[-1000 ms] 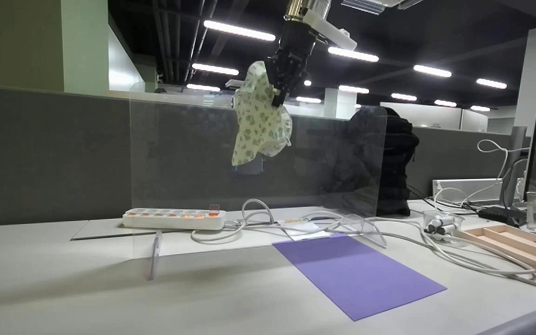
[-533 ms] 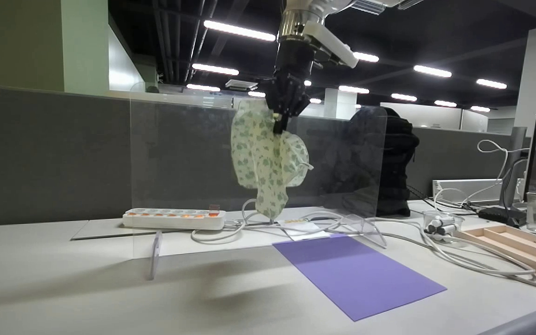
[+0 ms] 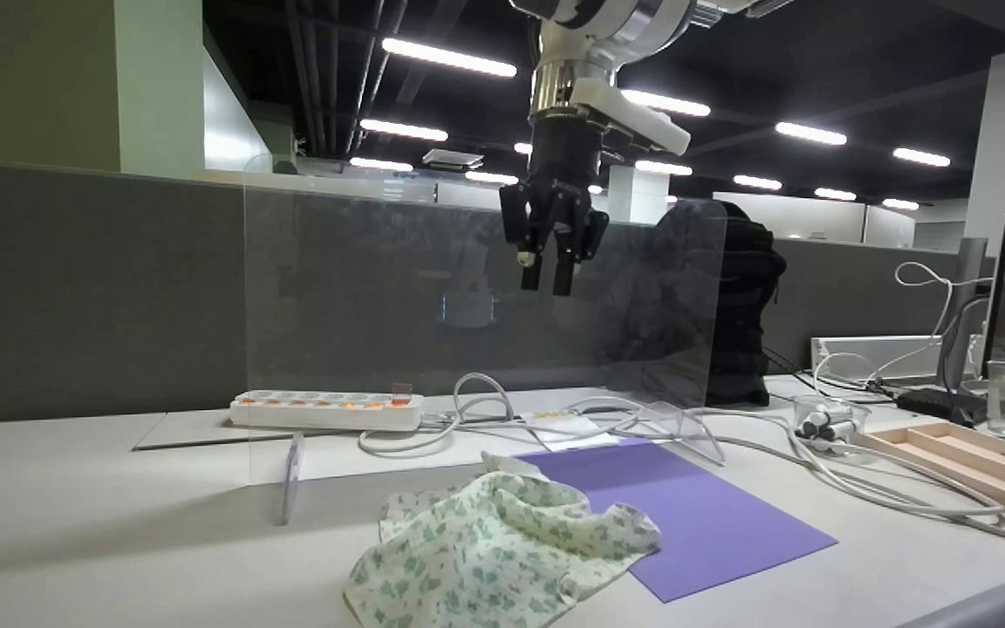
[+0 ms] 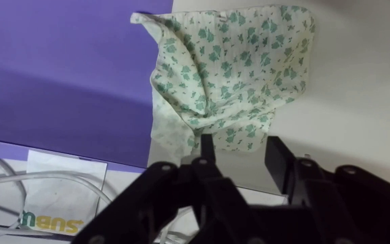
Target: Put the cloth on the table
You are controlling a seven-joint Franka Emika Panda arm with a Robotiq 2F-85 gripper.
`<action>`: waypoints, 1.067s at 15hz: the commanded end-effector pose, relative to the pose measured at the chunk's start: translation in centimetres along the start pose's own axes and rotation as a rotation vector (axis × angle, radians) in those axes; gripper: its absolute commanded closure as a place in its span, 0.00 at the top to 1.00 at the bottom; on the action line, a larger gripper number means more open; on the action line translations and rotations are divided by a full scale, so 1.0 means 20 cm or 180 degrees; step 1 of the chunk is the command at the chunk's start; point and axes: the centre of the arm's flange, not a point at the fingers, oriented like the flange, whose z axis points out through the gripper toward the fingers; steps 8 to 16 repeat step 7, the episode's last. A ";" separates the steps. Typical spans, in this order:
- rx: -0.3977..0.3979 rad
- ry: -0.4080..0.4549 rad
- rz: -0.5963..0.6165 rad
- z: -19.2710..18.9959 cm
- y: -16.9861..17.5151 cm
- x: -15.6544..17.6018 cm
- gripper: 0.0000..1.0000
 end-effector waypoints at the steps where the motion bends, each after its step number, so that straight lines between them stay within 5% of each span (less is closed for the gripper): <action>1: -0.0069 -0.0114 0.0351 0.01 -0.01 -0.02 0.75; 5: -0.0038 -0.0238 0.0471 0.00 -0.01 -0.05 1.00; 16: -0.0031 -0.0400 0.0543 -0.02 0.01 -0.06 1.00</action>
